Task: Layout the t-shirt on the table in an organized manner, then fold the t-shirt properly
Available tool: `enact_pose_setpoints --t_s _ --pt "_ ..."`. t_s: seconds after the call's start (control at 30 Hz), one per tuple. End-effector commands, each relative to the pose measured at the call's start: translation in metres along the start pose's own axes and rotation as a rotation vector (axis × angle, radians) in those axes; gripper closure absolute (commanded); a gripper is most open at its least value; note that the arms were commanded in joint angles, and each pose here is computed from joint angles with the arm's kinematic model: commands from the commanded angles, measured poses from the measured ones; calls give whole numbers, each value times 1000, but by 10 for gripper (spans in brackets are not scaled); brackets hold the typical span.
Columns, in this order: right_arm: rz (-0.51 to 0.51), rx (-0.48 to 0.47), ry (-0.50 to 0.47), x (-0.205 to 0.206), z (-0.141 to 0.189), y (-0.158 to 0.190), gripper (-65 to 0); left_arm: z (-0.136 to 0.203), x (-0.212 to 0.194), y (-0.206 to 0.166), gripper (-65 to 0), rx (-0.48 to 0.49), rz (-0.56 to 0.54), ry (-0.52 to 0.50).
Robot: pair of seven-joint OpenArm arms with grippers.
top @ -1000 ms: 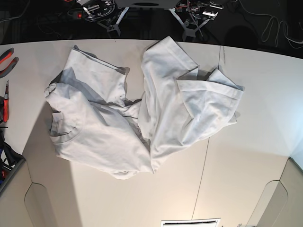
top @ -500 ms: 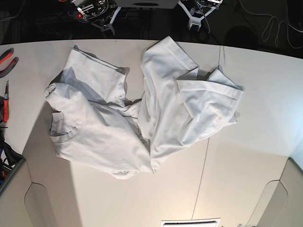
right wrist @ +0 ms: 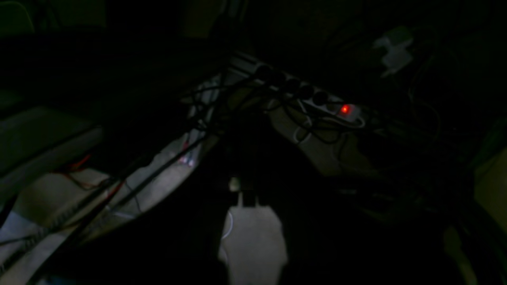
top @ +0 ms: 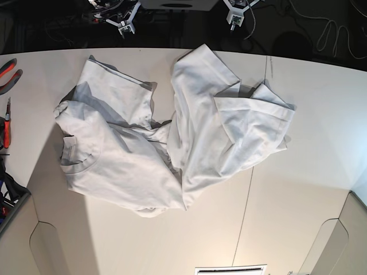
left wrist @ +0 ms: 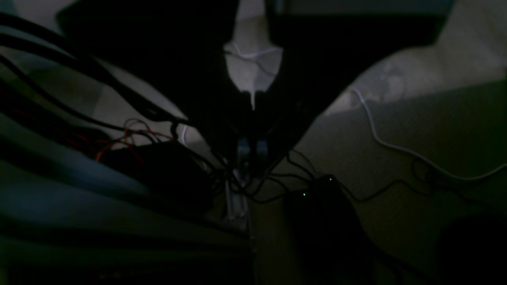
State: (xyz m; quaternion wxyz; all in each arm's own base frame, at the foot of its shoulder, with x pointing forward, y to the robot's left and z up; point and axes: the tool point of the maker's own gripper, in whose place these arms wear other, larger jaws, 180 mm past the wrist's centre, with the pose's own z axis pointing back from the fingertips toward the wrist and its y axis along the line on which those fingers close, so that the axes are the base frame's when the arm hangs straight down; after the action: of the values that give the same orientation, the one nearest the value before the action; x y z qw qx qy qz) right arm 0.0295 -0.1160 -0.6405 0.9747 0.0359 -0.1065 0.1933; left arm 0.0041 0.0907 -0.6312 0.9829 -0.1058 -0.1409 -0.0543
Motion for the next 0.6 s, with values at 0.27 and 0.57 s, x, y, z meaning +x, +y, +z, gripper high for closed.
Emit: enact_pose_setpoints --t_s 0.27,0.57 --pt "20 -81 -46 -20 26 -18 0 22 -13 16 0 20 -28 -23" --pt "19 -128 -87 -28 52 -39 0 60 1 60 0 109 56 -137"
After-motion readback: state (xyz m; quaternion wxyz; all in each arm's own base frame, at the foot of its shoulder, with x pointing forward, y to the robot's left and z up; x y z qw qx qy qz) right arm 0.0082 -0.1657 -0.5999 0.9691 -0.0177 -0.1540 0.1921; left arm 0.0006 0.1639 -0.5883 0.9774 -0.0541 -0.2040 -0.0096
